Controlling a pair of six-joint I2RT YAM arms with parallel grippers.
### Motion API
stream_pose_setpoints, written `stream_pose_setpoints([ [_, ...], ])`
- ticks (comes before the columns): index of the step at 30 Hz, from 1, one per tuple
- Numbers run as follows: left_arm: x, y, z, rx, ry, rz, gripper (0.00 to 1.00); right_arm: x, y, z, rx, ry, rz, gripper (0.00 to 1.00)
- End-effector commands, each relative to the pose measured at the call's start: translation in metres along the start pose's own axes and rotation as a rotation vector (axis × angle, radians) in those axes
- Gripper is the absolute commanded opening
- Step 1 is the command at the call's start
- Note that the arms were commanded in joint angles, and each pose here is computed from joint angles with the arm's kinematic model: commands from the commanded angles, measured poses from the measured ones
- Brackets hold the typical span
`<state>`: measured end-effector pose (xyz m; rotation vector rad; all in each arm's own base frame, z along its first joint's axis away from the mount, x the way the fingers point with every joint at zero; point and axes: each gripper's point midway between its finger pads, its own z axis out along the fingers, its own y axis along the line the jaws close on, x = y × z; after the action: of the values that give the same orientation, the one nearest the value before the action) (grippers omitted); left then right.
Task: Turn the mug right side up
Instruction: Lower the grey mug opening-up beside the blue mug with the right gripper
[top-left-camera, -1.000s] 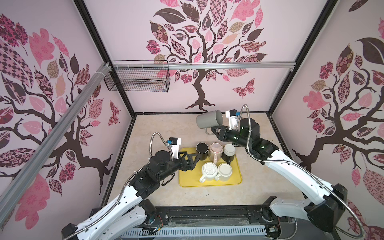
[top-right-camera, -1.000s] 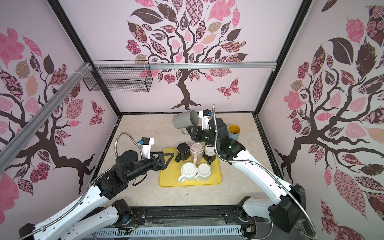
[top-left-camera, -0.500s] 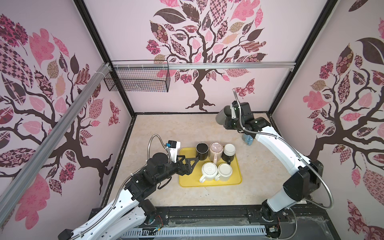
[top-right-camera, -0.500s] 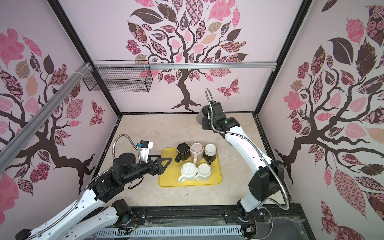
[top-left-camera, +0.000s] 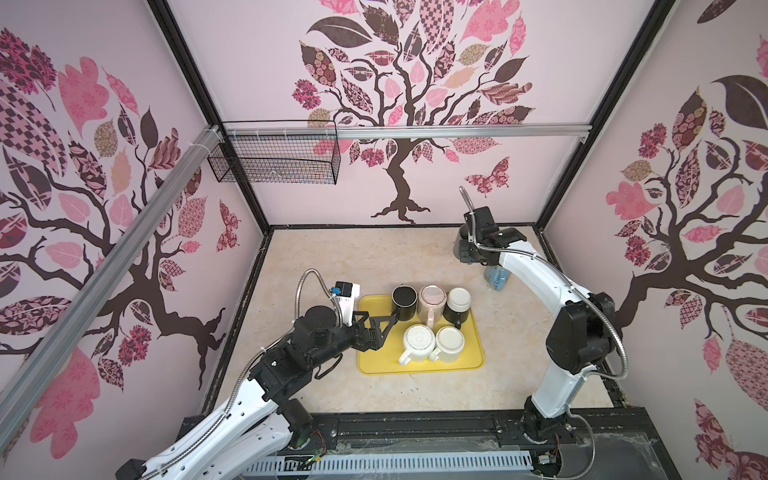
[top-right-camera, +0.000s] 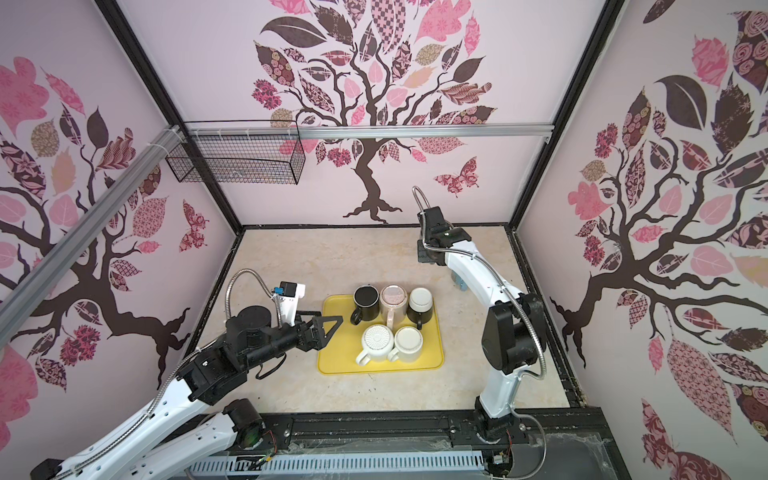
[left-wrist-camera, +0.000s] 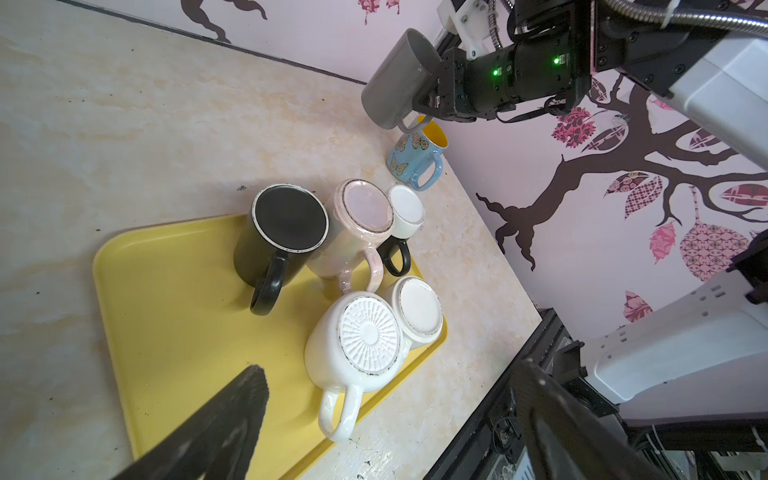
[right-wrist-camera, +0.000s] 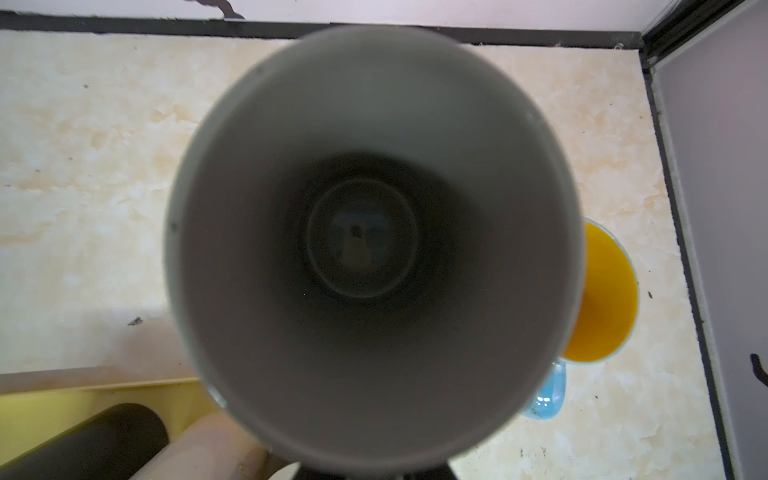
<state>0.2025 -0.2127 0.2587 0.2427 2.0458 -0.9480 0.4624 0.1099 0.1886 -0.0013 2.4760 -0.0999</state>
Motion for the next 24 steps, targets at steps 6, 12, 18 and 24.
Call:
stream_pose_setpoints([
  [6,0.006,0.01,0.007,-0.037,0.02,0.031,0.94,-0.009,-0.012,0.018,0.029,-0.046,0.02,0.0],
  [12,0.008,0.011,0.009,-0.04,0.022,0.031,0.94,0.015,-0.013,0.041,0.031,0.032,0.003,0.0],
  [18,0.01,0.012,0.01,-0.044,0.031,0.035,0.93,0.034,-0.012,0.053,0.024,0.061,0.01,0.0],
  [24,0.013,0.015,0.012,-0.051,0.042,0.038,0.93,0.042,-0.018,0.058,0.037,0.072,0.015,0.0],
])
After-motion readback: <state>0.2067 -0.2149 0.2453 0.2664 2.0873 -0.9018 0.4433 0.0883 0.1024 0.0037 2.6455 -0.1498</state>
